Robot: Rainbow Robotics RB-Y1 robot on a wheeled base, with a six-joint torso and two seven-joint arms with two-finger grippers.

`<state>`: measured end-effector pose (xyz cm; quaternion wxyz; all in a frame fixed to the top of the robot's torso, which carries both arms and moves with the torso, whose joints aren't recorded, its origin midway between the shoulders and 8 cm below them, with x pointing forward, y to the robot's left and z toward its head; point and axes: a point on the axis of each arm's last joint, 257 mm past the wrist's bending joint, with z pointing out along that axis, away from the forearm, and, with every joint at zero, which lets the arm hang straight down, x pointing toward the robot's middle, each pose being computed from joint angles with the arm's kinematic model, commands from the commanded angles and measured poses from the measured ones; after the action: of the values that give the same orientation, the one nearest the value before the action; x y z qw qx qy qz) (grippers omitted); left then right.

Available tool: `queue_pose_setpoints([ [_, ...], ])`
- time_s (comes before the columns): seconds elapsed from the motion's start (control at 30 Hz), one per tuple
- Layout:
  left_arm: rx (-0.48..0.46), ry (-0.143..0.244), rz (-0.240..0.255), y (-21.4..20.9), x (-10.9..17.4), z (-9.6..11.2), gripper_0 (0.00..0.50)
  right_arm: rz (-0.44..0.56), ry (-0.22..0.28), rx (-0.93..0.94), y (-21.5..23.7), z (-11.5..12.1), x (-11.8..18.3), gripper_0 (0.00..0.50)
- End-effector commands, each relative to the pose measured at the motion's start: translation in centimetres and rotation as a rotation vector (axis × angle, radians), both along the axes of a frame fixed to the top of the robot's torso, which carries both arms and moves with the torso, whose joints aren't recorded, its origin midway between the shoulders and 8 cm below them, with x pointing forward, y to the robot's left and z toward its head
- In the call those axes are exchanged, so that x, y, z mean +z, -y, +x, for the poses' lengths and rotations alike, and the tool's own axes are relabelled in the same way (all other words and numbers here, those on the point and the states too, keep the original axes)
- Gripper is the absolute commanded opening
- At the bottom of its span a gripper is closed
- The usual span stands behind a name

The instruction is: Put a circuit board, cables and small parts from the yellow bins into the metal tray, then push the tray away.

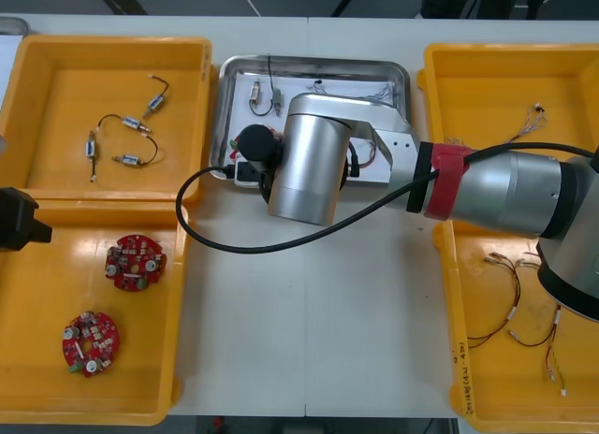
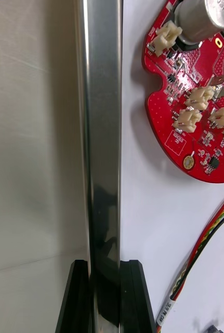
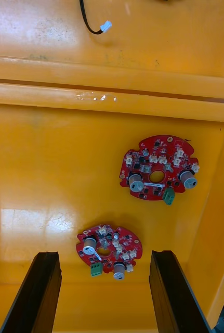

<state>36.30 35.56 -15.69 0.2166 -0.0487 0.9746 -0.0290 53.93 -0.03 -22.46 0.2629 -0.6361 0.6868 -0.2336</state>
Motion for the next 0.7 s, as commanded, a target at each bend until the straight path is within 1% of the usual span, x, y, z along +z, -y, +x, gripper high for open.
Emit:
queue_pose_setpoints([
  [0.03,-0.023,0.015,0.061,-1.5,1.1,-0.6,0.5,-0.009,0.046,0.067,-2.5,0.7,2.5,0.0],
  [0.33,-0.023,0.015,0.061,-1.5,1.1,-0.6,0.5,-0.022,0.064,0.072,-2.2,1.6,3.2,0.0],
  [0.53,-0.023,0.015,0.061,-1.5,1.1,-0.6,0.5,-0.075,0.093,0.106,-2.0,2.2,3.1,0.0],
  [0.7,-0.023,0.015,0.061,-1.5,1.1,-0.6,0.5,-0.073,0.097,0.106,-1.9,2.5,3.2,0.0],
])
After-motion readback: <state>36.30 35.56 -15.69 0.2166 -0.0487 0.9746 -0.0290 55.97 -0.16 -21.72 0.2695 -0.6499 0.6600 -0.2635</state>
